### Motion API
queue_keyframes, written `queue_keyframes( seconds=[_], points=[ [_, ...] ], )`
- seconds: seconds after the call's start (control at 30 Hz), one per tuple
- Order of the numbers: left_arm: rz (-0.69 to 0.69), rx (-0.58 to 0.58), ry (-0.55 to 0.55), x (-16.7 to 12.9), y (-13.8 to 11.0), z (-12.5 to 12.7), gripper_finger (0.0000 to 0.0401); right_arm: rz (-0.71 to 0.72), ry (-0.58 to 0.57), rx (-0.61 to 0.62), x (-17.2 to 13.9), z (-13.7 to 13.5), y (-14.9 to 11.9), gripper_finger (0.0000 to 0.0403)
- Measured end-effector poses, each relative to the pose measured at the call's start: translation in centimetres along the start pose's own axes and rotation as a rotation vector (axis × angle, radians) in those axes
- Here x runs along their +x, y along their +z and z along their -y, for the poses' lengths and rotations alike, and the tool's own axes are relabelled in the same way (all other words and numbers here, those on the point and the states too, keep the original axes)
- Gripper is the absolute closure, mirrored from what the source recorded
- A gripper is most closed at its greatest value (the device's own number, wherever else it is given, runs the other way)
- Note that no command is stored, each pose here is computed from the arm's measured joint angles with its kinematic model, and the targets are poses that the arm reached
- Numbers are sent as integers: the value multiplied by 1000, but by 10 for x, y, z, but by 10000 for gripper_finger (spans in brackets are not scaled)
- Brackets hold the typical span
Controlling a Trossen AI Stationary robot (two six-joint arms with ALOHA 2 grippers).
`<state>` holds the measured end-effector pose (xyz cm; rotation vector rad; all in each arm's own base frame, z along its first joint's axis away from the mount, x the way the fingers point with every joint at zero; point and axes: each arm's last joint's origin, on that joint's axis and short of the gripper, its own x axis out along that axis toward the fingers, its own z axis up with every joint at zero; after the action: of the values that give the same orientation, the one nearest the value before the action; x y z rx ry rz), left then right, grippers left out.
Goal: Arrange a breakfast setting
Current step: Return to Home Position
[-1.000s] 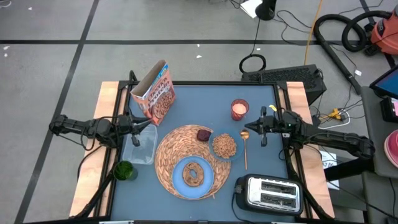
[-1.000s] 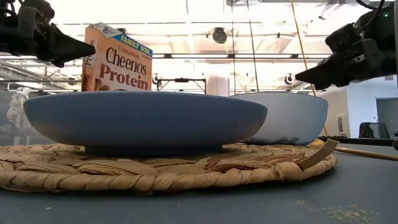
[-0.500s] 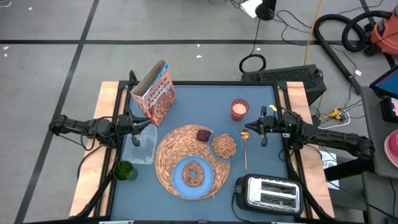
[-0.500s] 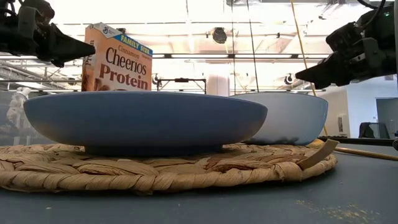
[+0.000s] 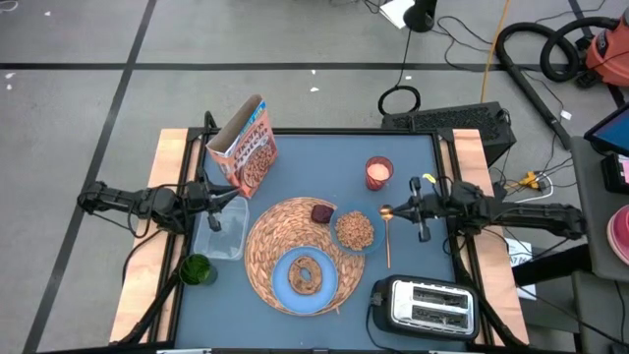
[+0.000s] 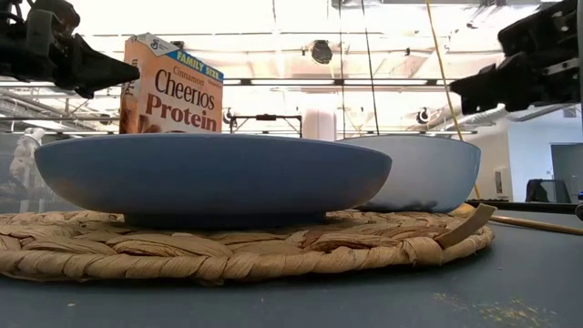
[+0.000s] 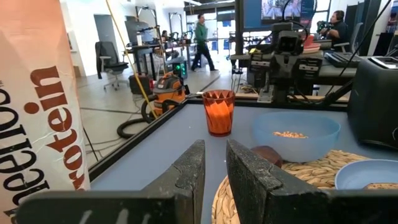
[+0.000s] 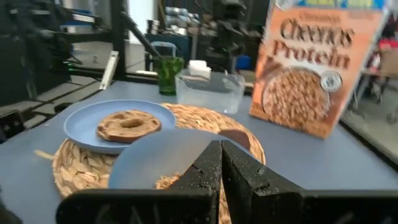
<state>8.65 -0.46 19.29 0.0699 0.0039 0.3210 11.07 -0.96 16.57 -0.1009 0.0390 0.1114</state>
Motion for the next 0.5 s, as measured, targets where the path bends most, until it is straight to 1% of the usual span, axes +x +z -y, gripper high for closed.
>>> queue_keyframes(
  seconds=[0.1, 0.23, 0.4, 0.5],
  points=[
    [0, 0, 0, 0, 0, 0, 329, -3, 28, -44, -3, -4, -1, 397],
    [0, 0, 0, 0, 0, 0, 329, 0, 31, -25, -7, -6, -1, 396],
    [0, 0, 0, 0, 0, 0, 329, -2, -66, -31, -9, -4, -1, 397],
    [0, 0, 0, 0, 0, 0, 329, 8, -101, -10, -10, -3, 0, 397]
  ],
)
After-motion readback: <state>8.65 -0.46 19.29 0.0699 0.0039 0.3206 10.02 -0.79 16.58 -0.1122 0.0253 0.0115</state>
